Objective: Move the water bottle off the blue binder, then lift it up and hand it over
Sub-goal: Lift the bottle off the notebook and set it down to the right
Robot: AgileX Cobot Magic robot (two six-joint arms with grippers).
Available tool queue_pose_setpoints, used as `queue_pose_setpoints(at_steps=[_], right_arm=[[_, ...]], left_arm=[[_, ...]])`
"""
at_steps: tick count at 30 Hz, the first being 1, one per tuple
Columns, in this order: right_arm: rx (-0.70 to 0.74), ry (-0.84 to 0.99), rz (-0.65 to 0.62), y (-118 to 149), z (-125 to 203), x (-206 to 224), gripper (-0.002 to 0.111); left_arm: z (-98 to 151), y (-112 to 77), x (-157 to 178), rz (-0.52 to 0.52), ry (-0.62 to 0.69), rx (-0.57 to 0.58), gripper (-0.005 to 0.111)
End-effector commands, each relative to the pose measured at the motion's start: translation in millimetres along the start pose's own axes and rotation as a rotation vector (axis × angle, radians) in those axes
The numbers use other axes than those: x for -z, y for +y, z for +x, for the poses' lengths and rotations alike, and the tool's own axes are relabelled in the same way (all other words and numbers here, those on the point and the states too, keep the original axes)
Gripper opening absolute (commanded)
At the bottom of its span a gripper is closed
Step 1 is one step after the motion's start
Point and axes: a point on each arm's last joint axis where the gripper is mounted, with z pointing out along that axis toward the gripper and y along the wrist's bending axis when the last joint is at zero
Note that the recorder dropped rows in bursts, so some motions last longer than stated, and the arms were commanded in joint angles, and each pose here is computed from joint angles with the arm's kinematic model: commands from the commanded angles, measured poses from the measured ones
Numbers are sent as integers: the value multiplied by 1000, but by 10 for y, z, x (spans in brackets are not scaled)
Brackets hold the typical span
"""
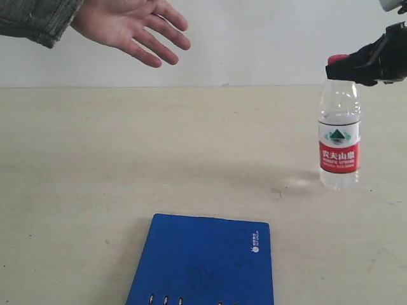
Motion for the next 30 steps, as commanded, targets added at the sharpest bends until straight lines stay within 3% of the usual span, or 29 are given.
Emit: queue_pose_setpoints(at_steps=[1, 10, 12, 18, 20, 28, 29, 30], right_arm=[[95, -105, 83, -33, -164, 108, 0], [76, -19, 103, -52, -45, 86, 1], [73, -20, 103, -52, -46, 86, 9], [59, -34, 106, -55, -58, 87, 50], [40, -52, 112, -60, -73, 88, 60], [90, -178, 91, 65, -440, 305, 61], [96, -217, 58, 130, -534, 368, 61], [83, -304, -55, 329, -752, 539, 61]], left_arm=[[-18, -2, 1, 6, -8, -7, 18], [-18, -2, 1, 6, -8, -7, 18], [-18, -2, 1, 6, -8, -7, 18], [-18, -2, 1, 6, -8, -7, 18], [-18, -2, 1, 6, -8, -7, 18], [-18, -2, 1, 6, -8, -7, 18], [-18, -2, 1, 6, -8, -7, 18], [-18, -2, 1, 6, -8, -7, 18]])
